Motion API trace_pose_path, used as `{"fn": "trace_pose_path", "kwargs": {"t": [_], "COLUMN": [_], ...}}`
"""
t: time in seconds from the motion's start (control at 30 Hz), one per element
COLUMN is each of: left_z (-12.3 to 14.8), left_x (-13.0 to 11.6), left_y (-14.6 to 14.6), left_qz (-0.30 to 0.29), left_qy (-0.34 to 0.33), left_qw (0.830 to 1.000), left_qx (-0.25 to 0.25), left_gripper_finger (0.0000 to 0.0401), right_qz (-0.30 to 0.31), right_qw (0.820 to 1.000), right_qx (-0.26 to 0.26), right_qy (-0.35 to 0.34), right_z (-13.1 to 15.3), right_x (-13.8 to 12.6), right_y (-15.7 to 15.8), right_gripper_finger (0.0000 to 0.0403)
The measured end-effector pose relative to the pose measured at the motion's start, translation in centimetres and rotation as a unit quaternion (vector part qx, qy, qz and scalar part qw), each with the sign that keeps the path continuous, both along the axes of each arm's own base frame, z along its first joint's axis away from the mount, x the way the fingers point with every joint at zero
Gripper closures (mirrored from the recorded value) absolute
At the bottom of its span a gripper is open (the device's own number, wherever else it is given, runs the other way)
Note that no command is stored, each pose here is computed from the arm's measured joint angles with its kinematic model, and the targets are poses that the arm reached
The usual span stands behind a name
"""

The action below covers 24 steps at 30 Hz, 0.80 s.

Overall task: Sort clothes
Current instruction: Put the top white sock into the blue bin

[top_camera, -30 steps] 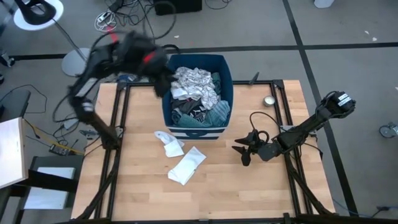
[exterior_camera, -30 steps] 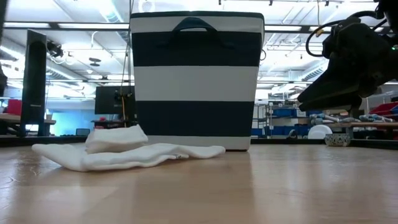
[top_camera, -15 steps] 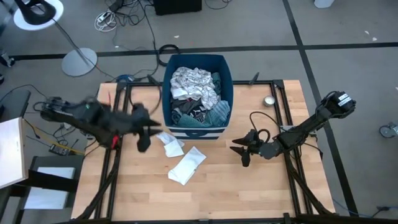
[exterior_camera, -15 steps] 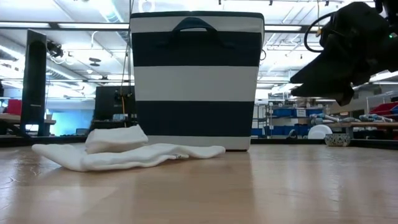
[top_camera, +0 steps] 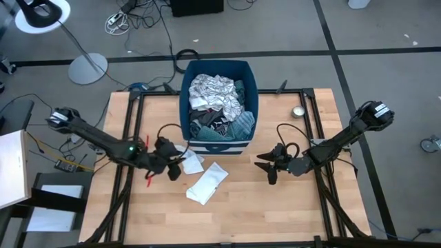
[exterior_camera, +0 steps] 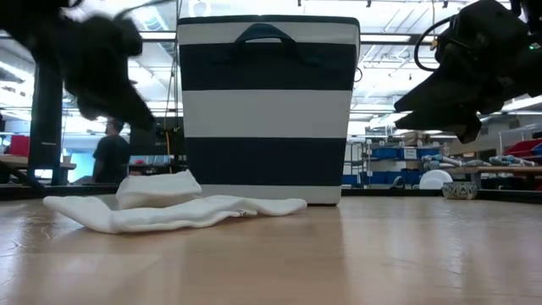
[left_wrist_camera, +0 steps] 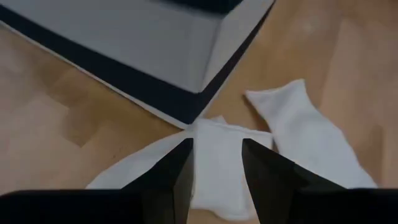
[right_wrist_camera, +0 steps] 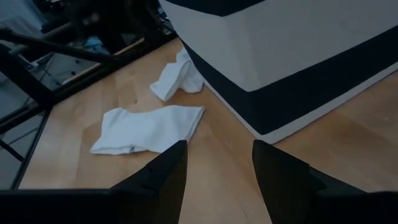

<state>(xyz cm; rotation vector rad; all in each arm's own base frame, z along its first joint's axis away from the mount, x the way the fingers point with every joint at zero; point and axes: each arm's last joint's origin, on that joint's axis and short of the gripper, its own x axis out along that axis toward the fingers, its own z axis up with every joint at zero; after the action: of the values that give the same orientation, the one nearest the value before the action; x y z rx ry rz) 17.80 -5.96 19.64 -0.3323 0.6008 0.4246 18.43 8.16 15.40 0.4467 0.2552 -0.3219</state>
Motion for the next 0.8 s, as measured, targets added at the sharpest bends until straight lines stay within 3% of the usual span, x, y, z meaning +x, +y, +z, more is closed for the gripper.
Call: {"fn": "trace_pose_path", "kwargs": {"t": [0.23, 0.47, 0.53, 0.67, 0.8], "left_z": [-5.2, -9.1, -9.6, -9.5, -8.4], "left_x": [0.4, 0.7, 1.0, 1.5, 2.5], "left_y": [0.8, 1.0, 0.9, 0.5, -0.4], "left_qz": [-0.023, -0.02, -0.017, -0.02, -0.063], "left_qy": [0.025, 0.074, 0.072, 0.045, -0.013], "left_qw": [0.998, 0.995, 0.995, 0.999, 0.997], "left_qx": [0.057, 0.07, 0.065, 0.023, -0.033], "left_gripper_finger": [0.0259, 0.0262, 0.0281, 0.0378, 0.0396], "right_qz": [0.0, 0.0, 0.0, 0.0, 0.0], "right_qw": [1.0, 1.0, 1.0, 1.0, 1.0], "right_qx": [0.002, 0.002, 0.002, 0.002, 0.001], "right_qy": [-0.004, -0.004, -0.005, -0.005, -0.005], "right_z": [0.1, 0.1, 0.1, 0.1, 0.1], "right_x": [0.0, 0.0, 0.0, 0.0, 0.0], "right_y": [0.0, 0.0, 0.0, 0.0, 0.0], "right_gripper_finger": [0.022, 0.022, 0.022, 0.022, 0.022]}}
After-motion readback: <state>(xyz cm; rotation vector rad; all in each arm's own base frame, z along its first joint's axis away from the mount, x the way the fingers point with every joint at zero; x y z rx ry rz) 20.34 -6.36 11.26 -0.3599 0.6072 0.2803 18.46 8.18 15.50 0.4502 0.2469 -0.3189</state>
